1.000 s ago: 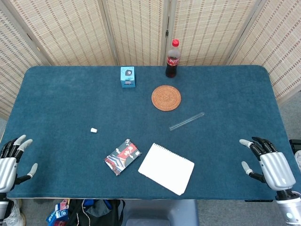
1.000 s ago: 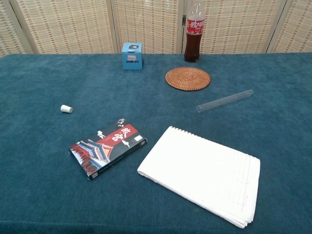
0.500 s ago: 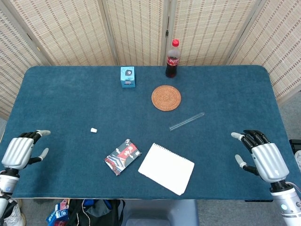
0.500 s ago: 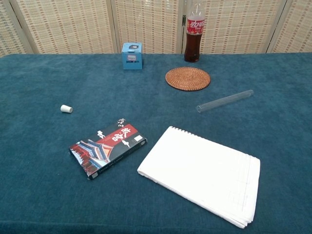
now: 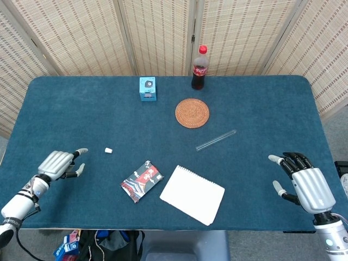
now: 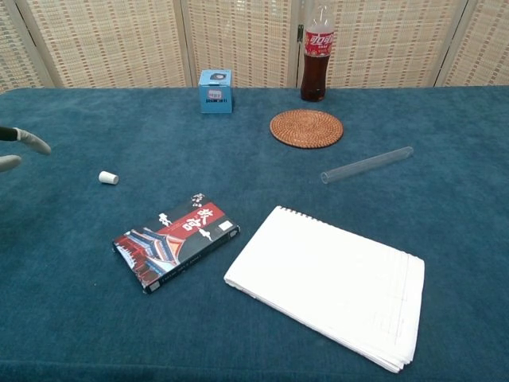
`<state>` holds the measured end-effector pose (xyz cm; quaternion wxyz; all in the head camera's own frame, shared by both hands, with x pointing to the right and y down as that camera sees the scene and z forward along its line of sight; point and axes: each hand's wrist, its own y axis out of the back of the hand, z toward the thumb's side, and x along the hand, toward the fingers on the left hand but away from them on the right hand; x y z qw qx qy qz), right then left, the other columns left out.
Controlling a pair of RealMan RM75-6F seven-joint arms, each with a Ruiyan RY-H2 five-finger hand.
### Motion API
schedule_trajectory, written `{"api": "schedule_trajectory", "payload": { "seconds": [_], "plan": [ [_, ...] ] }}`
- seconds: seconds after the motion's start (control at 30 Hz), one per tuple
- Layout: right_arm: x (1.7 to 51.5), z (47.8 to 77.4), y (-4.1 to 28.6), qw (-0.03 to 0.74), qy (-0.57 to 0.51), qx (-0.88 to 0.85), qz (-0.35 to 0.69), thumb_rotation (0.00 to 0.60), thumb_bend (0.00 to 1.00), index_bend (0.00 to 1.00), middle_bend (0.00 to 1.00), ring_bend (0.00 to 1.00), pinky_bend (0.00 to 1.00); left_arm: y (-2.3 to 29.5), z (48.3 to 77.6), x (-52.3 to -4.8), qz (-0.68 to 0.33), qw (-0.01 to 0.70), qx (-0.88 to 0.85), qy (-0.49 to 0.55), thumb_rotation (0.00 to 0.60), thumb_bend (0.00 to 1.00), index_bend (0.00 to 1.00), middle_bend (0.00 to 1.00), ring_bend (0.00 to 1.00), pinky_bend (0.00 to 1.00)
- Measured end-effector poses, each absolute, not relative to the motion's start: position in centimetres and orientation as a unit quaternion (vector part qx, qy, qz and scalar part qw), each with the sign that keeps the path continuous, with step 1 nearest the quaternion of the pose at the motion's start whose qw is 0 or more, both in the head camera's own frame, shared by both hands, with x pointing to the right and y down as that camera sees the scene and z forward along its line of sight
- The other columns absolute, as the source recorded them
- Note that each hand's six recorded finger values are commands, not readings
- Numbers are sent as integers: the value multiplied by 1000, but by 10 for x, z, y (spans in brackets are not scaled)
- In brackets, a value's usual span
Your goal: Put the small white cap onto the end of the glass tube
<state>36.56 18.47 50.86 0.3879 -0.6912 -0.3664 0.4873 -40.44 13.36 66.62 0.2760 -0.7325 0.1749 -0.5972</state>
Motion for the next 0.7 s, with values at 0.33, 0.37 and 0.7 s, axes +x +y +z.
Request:
{"api": "schedule_trajectory", "payload": {
  "seconds": [0.33,0.37,0.7],
  "plan": [
    [371,513,187,378,-374,-689,493,600,329,229,323,190,178,124,696,-378,-601,240,-748,148,70,580,95,907,928,939],
    [371,514,187,377,-375,-689,494,600,329,229,323,190,178,123,698,-375,-601,239,-749,146,70,580,95,908,928,939],
    [376,514,190,373,-375,-687,497,600,330,229,323,190,178,115,713,-366,-611,235,-743,137,76,580,95,908,929,939]
  ]
}}
